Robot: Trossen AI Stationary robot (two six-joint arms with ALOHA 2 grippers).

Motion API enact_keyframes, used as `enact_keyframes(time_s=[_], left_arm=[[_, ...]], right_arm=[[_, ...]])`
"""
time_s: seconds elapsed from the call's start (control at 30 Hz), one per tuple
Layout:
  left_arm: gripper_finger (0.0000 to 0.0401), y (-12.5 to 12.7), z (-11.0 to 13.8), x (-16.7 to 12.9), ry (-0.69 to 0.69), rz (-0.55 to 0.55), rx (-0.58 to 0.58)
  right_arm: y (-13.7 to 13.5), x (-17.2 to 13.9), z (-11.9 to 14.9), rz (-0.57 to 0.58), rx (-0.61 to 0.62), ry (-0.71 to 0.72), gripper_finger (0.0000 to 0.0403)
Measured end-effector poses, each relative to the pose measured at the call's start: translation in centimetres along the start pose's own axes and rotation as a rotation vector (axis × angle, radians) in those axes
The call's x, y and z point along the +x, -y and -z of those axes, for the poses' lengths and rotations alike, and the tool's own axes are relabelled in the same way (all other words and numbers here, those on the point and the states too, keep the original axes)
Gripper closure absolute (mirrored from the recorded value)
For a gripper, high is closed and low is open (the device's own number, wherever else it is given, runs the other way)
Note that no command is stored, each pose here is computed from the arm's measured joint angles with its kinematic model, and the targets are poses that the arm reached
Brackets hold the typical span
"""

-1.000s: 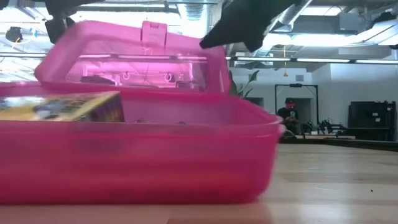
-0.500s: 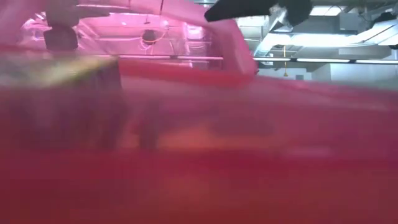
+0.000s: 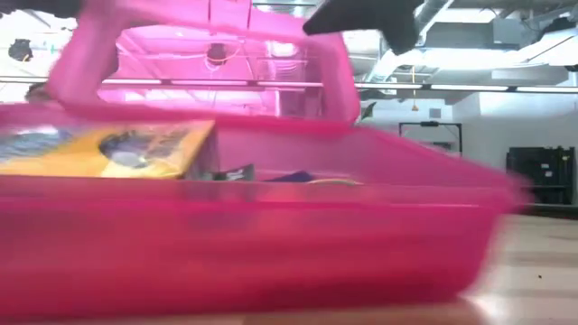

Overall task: Pack school essentials
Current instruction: Close the red supply box

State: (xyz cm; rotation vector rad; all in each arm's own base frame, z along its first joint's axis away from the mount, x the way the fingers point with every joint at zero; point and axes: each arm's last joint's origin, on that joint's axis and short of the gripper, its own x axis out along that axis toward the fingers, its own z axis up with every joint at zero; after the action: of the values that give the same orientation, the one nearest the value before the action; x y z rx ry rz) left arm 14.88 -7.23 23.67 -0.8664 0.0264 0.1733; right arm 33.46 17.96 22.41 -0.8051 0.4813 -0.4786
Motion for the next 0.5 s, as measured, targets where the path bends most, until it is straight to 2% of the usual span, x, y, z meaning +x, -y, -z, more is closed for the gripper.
enact_keyframes(time_s=[0.17,0.37,0.5], left_arm=[[0.0315,0.0,-0.6,-0.2,0.022,0.010,0.023],[0.0315,0.2,-1.2,-0.7,0.035,0.041,0.063],[0.0315,0.9,-0.8,-1.1,-0.056,0.157,0.067]], right_arm=[[0.7,2.1,1.2,0.034,0.034,-0.058,0.0402],[0.3,3.4,2.5,0.050,-0.002,-0.109,0.0402],[-0.7,3.6,2.8,0.062,-0.035,-0.121,0.0402]])
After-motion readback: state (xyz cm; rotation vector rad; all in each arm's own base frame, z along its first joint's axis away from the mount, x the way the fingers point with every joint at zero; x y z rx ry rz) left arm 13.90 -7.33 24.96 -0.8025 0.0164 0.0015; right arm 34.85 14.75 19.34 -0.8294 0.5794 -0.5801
